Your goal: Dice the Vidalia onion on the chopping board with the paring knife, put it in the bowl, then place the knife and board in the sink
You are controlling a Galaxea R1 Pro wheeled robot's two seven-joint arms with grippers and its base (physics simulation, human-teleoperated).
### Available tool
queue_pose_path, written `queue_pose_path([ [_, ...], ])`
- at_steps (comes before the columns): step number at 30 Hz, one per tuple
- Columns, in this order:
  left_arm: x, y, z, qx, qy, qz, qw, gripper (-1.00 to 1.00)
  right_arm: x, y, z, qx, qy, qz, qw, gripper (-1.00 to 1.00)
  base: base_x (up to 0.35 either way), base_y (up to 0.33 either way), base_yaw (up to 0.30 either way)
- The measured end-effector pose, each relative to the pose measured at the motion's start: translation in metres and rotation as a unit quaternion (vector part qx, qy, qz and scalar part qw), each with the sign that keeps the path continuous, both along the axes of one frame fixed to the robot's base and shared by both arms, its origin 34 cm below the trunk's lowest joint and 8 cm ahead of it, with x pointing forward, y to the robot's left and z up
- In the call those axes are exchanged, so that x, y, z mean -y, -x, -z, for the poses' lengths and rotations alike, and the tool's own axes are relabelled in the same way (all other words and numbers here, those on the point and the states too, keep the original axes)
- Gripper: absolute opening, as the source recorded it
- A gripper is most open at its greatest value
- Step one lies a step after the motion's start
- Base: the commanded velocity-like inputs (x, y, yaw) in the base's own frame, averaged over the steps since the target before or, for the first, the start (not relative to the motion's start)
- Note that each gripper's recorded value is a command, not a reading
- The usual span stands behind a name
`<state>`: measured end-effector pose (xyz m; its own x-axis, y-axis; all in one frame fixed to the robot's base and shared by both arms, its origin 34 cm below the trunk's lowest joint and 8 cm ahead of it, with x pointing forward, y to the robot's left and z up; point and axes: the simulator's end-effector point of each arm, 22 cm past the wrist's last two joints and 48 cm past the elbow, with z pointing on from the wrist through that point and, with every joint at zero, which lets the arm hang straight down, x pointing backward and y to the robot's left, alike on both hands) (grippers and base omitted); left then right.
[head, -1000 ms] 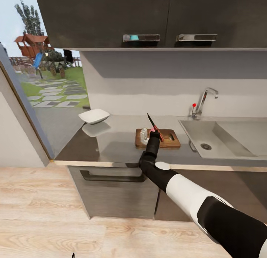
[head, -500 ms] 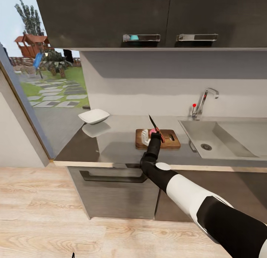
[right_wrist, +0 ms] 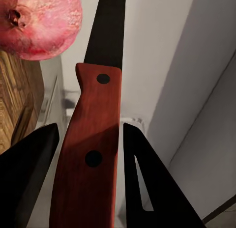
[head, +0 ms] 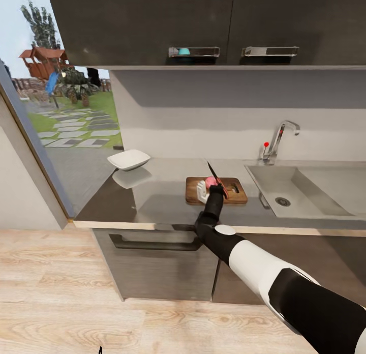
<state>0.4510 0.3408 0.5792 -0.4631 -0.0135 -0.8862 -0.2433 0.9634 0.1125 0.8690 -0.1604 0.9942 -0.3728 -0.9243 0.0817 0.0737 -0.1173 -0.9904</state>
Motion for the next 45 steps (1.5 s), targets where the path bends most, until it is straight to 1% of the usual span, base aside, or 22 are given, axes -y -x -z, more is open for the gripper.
queue_pose_path([
  [9, 0.0, 0.0, 0.0, 0.0, 0.0, 0.0, 1.0, 1.0, 0.007, 0.001, 0.008, -0.009, 0.007, 0.007, 0.9999, -1.0, 0.0, 0.0, 0.0],
  [10, 0.0, 0.0, 0.0, 0.0, 0.0, 0.0, 1.0, 1.0, 0.009, 0.001, 0.007, -0.007, 0.026, 0.007, 0.9996, -1.0, 0.0, 0.0, 0.0],
  [25, 0.0, 0.0, 0.0, 0.0, 0.0, 0.0, 1.0, 1.0, 0.009, 0.001, 0.007, -0.007, 0.025, 0.007, 0.9997, -1.0, 0.0, 0.0, 0.0],
  [33, 0.0, 0.0, 0.0, 0.0, 0.0, 0.0, 1.0, 1.0, 0.003, 0.0, 0.003, -0.001, 0.009, 0.001, 1.0, -1.0, 0.0, 0.0, 0.0],
  [39, 0.0, 0.0, 0.0, 0.0, 0.0, 0.0, 1.0, 1.0, -0.018, 0.0, -0.027, 0.032, -0.014, -0.016, 0.9993, -1.0, 0.0, 0.0, 0.0],
  [45, 0.0, 0.0, 0.0, 0.0, 0.0, 0.0, 1.0, 1.0, -0.021, 0.002, -0.037, 0.04, -0.02, -0.015, 0.9989, -1.0, 0.0, 0.0, 0.0],
])
